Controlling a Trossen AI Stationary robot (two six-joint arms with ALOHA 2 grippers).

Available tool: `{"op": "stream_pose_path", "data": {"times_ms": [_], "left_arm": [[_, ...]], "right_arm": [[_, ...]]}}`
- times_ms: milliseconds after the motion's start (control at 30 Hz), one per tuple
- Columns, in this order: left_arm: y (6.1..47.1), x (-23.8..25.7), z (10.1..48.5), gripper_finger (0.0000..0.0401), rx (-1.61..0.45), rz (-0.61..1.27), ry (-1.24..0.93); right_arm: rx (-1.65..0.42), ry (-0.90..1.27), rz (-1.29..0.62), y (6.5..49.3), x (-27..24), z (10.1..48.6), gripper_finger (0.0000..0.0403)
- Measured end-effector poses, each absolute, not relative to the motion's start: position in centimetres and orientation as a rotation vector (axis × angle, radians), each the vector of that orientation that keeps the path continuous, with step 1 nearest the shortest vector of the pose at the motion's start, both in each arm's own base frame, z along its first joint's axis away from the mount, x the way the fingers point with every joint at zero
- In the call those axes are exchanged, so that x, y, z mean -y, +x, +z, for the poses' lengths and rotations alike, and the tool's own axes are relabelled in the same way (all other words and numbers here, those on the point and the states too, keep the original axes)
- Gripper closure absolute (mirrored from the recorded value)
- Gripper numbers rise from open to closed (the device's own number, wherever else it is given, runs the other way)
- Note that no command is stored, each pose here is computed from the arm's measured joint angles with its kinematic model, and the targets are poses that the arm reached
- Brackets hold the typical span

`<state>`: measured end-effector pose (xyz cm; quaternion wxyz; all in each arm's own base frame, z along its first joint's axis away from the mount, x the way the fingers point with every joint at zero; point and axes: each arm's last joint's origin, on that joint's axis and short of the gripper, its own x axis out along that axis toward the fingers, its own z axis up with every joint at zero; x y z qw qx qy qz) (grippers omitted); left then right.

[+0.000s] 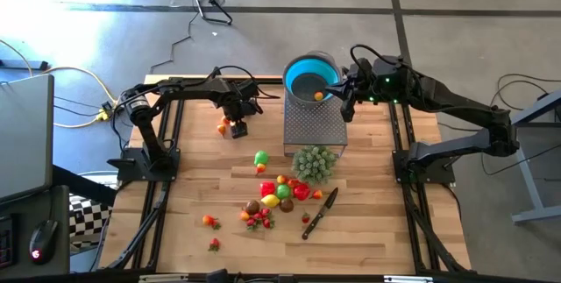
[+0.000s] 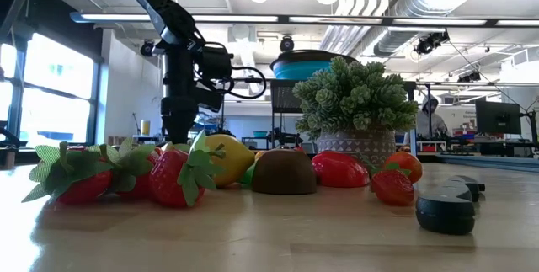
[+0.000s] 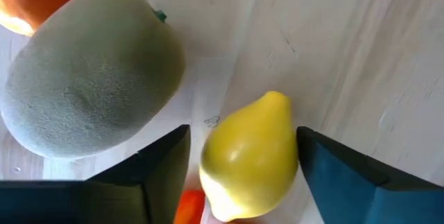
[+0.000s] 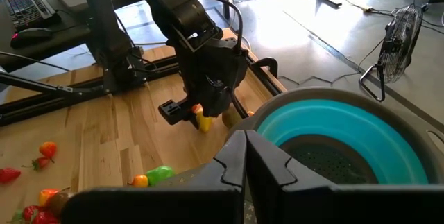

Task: Pick & Place Fruit
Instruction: Put the yellow lemon into the blue strainer bowl

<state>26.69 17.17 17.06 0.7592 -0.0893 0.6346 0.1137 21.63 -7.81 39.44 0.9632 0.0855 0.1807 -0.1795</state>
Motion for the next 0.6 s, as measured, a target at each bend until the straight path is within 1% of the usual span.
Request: {"op": "stream_pose_path", "data": {"times_ms": [267, 600], "left_arm": [[26.71, -17.17, 17.08, 0.0199, -1.380, 0.248, -0.199], [26.68, -17.15, 17.08, 0.0199, -1.382, 0.257, -0.213]], "right_arm": [[-0.366, 0.174, -0.364, 21.63, 7.81, 39.45, 0.0401], [-0.366, 0.174, -0.364, 21.63, 7.81, 39.44, 0.0401]]}}
